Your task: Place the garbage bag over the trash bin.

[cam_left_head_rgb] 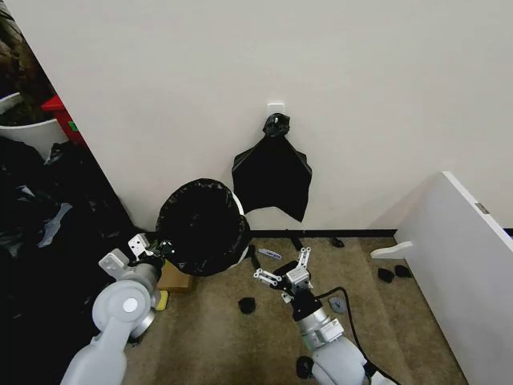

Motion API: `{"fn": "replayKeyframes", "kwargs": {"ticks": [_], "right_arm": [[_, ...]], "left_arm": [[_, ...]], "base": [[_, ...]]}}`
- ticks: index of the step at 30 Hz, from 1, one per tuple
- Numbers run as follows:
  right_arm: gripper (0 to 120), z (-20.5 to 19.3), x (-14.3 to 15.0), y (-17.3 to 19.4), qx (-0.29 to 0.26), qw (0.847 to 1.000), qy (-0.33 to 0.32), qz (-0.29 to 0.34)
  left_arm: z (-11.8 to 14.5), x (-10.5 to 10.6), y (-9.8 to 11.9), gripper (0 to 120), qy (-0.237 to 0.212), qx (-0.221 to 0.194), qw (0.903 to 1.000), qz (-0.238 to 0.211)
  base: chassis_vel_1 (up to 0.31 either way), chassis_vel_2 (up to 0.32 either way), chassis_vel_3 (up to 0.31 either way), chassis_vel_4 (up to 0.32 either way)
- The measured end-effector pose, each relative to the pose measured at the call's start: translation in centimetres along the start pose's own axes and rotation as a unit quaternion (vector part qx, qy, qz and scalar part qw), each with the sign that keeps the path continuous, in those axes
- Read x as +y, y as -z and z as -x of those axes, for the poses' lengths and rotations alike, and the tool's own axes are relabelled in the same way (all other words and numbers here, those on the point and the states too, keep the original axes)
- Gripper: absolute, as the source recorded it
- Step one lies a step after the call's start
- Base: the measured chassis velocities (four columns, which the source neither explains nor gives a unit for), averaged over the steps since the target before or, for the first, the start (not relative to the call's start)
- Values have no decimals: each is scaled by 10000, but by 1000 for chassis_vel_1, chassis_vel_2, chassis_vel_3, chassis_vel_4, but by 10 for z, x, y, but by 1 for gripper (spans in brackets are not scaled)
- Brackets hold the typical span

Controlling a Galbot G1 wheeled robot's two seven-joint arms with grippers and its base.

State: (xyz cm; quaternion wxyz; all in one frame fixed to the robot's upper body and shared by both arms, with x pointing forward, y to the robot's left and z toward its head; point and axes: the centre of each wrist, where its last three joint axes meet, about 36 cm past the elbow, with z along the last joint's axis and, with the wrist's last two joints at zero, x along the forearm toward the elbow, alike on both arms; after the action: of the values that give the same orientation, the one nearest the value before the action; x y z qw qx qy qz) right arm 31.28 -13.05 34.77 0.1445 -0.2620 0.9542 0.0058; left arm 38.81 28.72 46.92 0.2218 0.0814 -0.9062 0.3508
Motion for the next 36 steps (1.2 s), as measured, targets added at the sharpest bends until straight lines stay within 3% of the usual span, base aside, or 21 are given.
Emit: {"fn": "replayKeyframes", "kwargs": {"ticks": [13, 28, 36], "right_arm": [[100, 17, -12, -12, -1, 9999, -99, -129], [100, 22, -24, -30, 237, 9988, -341, -270], [100, 29, -26, -30, 380, 9973, -622, 14]], "left_arm": [[-2, 3, 15, 1, -50, 678, 9977, 68], [-11, -4, 11, 1, -209, 780, 9966, 140], [-18, -6, 11, 1, -283, 790, 9964, 150]], "base": [[0, 0, 0, 0], [0, 0, 0, 0], [0, 0, 0, 0]]}}
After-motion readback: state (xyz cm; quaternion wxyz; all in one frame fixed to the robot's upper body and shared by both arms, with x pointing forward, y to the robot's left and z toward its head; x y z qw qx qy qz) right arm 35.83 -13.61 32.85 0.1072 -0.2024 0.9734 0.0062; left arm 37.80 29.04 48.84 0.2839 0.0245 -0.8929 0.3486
